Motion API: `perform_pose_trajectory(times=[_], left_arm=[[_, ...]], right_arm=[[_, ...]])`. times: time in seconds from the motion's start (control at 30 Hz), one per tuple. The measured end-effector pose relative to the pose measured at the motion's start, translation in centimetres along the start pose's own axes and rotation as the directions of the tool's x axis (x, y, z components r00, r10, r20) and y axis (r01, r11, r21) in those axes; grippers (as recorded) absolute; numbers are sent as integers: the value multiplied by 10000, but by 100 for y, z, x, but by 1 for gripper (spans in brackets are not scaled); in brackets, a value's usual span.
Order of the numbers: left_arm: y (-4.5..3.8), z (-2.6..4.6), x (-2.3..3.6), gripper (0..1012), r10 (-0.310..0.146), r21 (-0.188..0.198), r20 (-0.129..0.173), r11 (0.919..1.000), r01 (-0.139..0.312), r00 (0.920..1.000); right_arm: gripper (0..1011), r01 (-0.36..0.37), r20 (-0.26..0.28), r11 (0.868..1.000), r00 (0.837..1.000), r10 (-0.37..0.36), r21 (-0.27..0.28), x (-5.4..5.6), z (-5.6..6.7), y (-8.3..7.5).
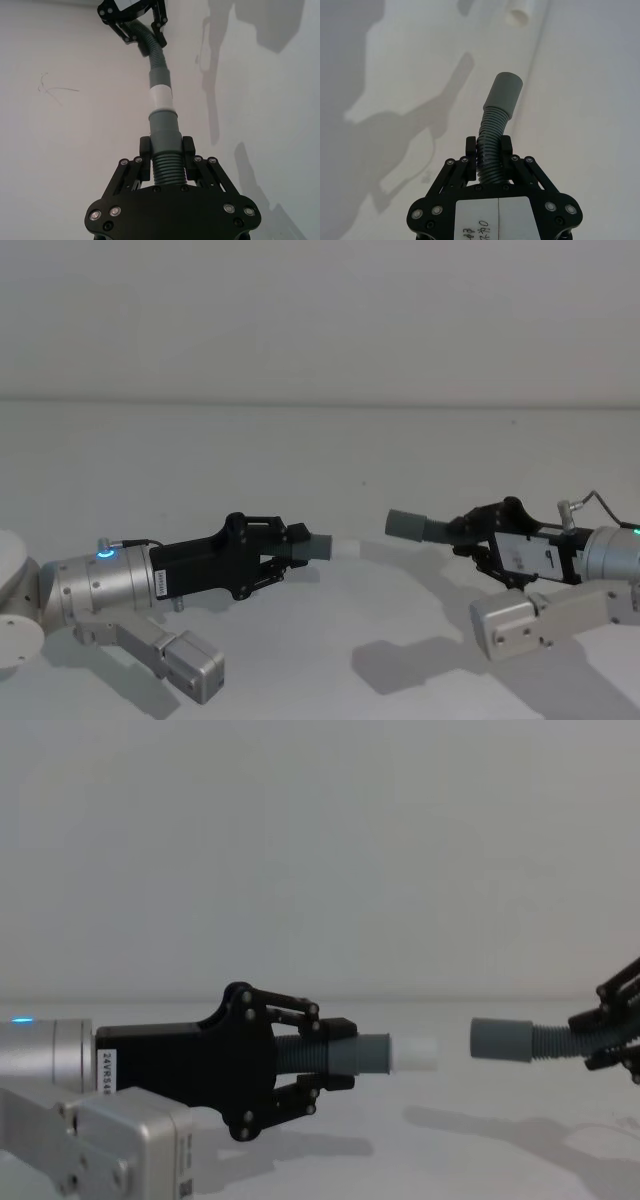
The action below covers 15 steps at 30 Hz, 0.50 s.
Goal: Use both hands to pick up one end of the pipe from the table, align the ends, and insert them.
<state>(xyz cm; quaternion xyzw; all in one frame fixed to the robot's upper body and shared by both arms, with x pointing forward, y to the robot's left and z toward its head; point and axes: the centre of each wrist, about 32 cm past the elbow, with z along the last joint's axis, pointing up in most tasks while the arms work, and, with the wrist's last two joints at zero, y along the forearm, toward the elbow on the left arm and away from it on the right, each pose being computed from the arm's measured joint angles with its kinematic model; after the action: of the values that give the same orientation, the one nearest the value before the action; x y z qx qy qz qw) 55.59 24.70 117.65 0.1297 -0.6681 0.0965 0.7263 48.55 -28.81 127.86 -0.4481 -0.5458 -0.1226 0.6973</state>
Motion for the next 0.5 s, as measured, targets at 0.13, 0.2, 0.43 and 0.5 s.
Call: perform_pose_trajectory(times=[0.13, 0.2, 0.43, 0.5], left_arm=[[3, -4, 1, 368, -20, -27, 45, 10000, 20, 10000], [4, -5, 1, 368, -28, -31, 58, 10000, 28, 10000], [5, -7, 1, 368, -50, -62, 99, 10000, 50, 9999], [6, -7, 1, 368, -52, -66, 104, 10000, 52, 9999]], right_arm=[[268, -371, 37, 9992, 9993, 371, -116, 15, 18, -28], [269, -545, 48, 9983, 9985, 546, -195, 19, 27, -50], [268, -900, 77, 9953, 9959, 904, -352, 18, 70, -120], [269, -921, 101, 9951, 9957, 925, -366, 22, 79, -138]])
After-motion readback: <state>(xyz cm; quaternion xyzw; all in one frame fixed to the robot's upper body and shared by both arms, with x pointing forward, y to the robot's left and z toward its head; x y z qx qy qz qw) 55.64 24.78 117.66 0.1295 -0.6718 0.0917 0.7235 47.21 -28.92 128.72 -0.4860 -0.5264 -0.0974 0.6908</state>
